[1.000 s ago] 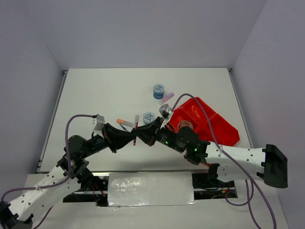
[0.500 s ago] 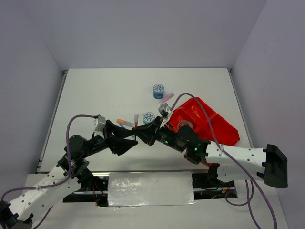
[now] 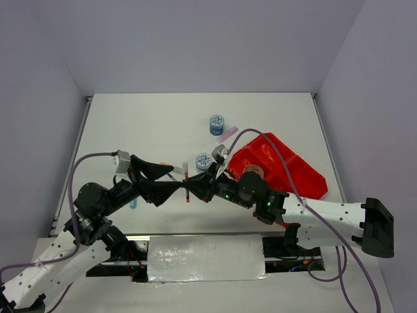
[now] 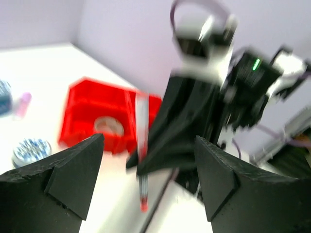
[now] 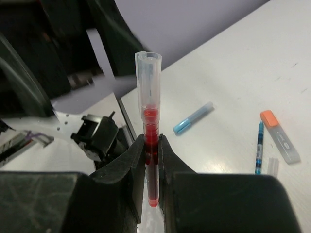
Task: Sort the stationery into containers
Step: Close the pen cap on the pen.
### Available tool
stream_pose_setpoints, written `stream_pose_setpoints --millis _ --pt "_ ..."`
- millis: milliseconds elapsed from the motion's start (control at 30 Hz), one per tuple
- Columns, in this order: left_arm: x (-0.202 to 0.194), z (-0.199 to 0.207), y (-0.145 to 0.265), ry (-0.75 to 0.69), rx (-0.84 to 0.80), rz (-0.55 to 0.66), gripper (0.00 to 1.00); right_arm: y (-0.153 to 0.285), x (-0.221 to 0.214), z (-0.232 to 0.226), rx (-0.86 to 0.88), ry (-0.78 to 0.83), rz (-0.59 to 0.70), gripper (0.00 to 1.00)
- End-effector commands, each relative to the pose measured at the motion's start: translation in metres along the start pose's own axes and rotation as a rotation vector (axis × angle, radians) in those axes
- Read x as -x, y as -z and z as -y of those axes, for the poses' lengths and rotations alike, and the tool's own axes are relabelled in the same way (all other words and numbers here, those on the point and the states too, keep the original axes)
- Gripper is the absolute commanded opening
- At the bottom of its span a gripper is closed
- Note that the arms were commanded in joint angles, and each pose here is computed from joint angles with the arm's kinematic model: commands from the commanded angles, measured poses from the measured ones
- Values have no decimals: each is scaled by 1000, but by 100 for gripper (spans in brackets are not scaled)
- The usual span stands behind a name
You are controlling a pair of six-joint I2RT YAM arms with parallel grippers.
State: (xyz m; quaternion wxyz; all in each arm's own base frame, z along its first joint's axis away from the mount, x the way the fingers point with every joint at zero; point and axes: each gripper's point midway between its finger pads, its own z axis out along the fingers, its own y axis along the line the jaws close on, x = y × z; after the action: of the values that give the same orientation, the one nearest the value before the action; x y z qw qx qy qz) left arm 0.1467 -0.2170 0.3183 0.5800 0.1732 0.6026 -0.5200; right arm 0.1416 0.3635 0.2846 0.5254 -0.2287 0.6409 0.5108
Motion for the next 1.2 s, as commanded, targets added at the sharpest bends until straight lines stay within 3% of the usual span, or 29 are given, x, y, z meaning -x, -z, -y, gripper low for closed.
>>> stream_pose_setpoints --millis 0,133,433,633,867,1067,1167 --pt "55 7 1 -54 56 138 86 4 9 -18 64 38 -21 0" --pt "80 21 -8 -67 28 161 80 5 -2 -24 73 52 -78 0" --pt "53 11 -30 -43 30 18 67 10 9 -22 22 65 -54 0" --pt "35 30 -25 -37 -108 -21 61 8 18 -24 13 75 -52 0" --pt "24 23 -25 -39 -96 -48 51 8 21 -26 19 76 -48 0" --pt "20 20 -27 -35 -85 -63 24 6 23 -28 21 84 -57 0" --pt "14 17 -27 -33 -83 -81 21 4 26 -30 31 86 -53 0"
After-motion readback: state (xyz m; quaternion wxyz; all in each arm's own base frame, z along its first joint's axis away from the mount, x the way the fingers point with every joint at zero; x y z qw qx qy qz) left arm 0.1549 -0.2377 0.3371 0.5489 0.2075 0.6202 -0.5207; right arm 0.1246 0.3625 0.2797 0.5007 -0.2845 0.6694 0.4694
